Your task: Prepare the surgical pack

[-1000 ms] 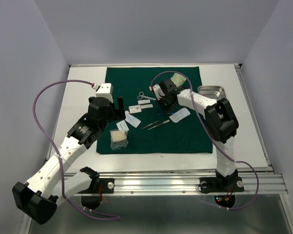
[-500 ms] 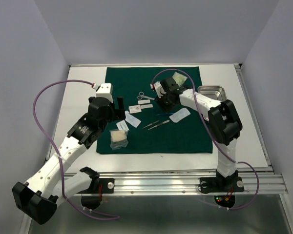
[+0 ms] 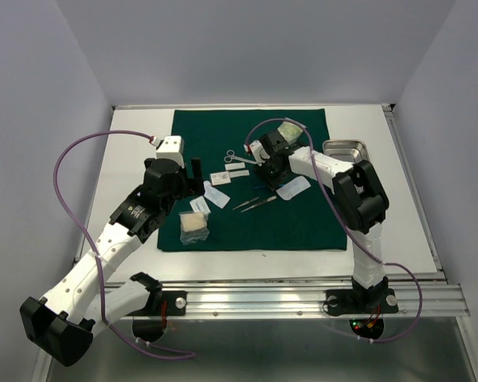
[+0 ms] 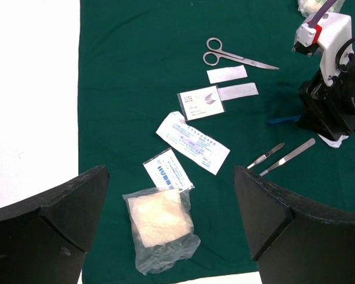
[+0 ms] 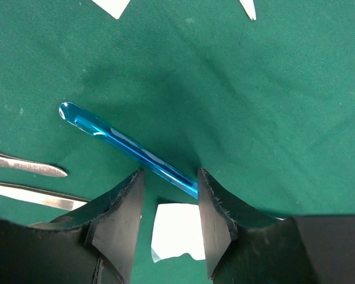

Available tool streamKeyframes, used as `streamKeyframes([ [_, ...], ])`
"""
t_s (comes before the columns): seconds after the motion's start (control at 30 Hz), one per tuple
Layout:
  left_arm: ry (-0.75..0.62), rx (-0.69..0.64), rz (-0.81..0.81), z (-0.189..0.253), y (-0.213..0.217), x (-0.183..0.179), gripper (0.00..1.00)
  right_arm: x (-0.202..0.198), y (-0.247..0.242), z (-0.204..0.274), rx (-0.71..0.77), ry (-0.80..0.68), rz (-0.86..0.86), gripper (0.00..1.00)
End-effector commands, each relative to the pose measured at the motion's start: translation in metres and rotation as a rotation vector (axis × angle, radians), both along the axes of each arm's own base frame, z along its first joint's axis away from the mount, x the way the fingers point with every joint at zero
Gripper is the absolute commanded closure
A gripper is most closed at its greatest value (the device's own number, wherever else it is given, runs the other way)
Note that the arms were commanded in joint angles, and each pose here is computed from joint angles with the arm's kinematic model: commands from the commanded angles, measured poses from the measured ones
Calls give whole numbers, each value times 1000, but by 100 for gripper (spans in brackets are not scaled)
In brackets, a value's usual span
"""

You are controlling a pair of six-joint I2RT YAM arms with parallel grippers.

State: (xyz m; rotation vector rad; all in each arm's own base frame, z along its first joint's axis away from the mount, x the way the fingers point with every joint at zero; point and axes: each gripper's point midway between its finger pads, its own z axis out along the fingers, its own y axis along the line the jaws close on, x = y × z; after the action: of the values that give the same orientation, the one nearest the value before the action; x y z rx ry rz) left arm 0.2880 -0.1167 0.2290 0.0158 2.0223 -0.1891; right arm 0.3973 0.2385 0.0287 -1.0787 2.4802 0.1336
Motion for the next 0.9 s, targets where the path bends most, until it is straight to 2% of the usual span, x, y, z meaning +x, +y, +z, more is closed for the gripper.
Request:
streamKeyframes([
  [0.0, -23, -7, 33, 5, 6, 1, 1, 1, 9, 3, 12, -1, 27, 53],
  [0.13, -18, -5, 32, 4, 6, 1, 1, 0, 7, -6, 2, 13, 26, 55],
  [0.3, -17, -6, 31, 4, 5, 2, 1, -6, 14, -12, 31, 48, 41, 76],
  [0.43, -18, -8, 28, 4, 5, 2, 1, -11, 18, -8, 63, 70, 54, 85],
  [0.63, -16, -13, 24, 4, 3, 2, 1, -5, 18, 19, 82, 9, 34, 98],
  [0.87, -15, -14, 21, 3, 3, 2, 1, 12, 24, 72, 172, -127, -51, 99],
])
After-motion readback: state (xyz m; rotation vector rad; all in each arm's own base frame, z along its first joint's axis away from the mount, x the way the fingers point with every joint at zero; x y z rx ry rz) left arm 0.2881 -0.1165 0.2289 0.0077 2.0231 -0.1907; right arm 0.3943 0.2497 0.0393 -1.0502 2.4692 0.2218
